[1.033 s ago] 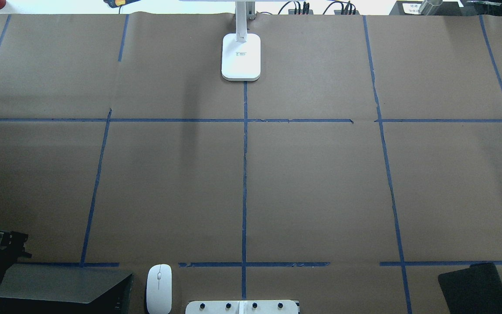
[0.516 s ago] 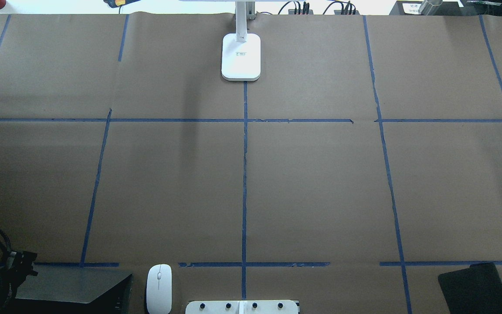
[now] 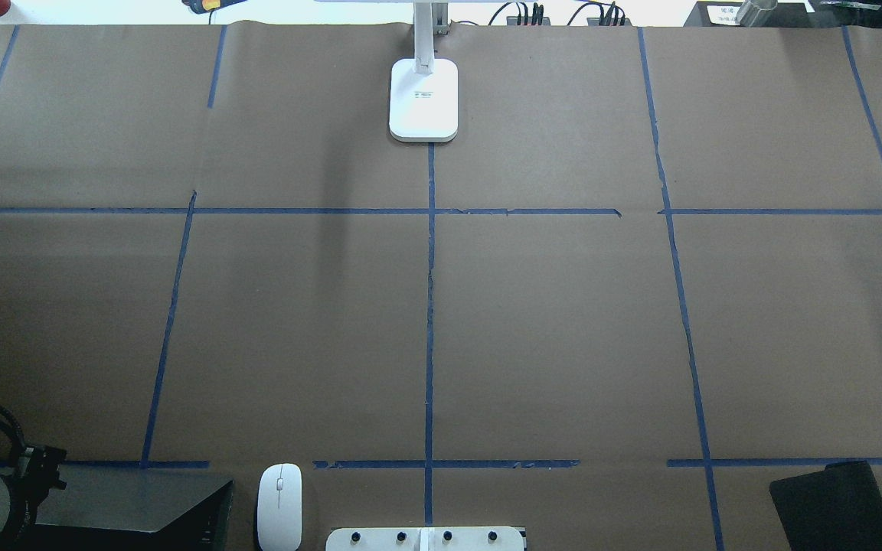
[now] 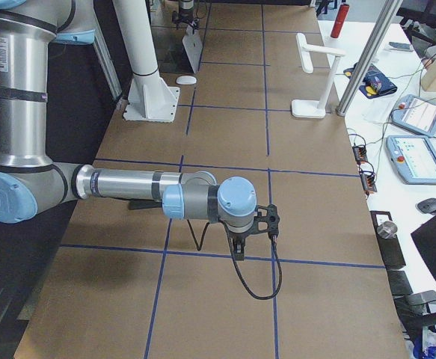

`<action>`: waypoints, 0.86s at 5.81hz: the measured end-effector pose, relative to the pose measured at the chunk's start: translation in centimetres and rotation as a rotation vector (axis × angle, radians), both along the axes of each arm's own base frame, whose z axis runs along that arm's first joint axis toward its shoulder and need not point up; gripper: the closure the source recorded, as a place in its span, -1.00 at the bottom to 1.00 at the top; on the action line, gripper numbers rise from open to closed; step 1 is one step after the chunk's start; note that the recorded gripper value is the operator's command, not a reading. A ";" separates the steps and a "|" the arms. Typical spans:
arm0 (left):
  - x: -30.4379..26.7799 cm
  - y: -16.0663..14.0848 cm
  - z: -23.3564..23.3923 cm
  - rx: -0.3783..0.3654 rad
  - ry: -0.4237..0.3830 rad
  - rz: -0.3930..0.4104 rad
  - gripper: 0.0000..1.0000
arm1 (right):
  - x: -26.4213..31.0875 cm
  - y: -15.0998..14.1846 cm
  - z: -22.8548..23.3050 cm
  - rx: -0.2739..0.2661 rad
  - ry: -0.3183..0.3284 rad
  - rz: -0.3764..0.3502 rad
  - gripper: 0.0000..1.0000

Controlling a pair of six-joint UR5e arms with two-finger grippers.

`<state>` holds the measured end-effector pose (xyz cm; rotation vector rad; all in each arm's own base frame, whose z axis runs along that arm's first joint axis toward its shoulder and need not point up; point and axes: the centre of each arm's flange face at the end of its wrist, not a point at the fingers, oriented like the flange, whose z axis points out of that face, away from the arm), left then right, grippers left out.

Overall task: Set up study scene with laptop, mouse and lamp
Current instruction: 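Carry the grey laptop with the left gripper toward the table center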

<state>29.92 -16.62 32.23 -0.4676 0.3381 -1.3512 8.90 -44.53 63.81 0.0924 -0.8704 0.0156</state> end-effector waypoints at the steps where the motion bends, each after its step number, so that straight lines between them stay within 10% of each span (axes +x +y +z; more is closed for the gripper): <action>1: 0.0 -0.2 0.1 0.000 -0.009 -0.015 0.56 | 0.0 0.0 0.0 0.000 -0.001 0.000 -1.00; 2: -0.1 -0.4 0.2 -0.002 -0.013 -0.034 0.91 | 0.0 0.0 0.0 -0.001 -0.005 0.000 -1.00; 5: -1.2 -2.2 -0.3 0.001 -0.001 -0.096 1.00 | -0.1 -0.1 -0.2 0.002 -0.020 0.000 -1.00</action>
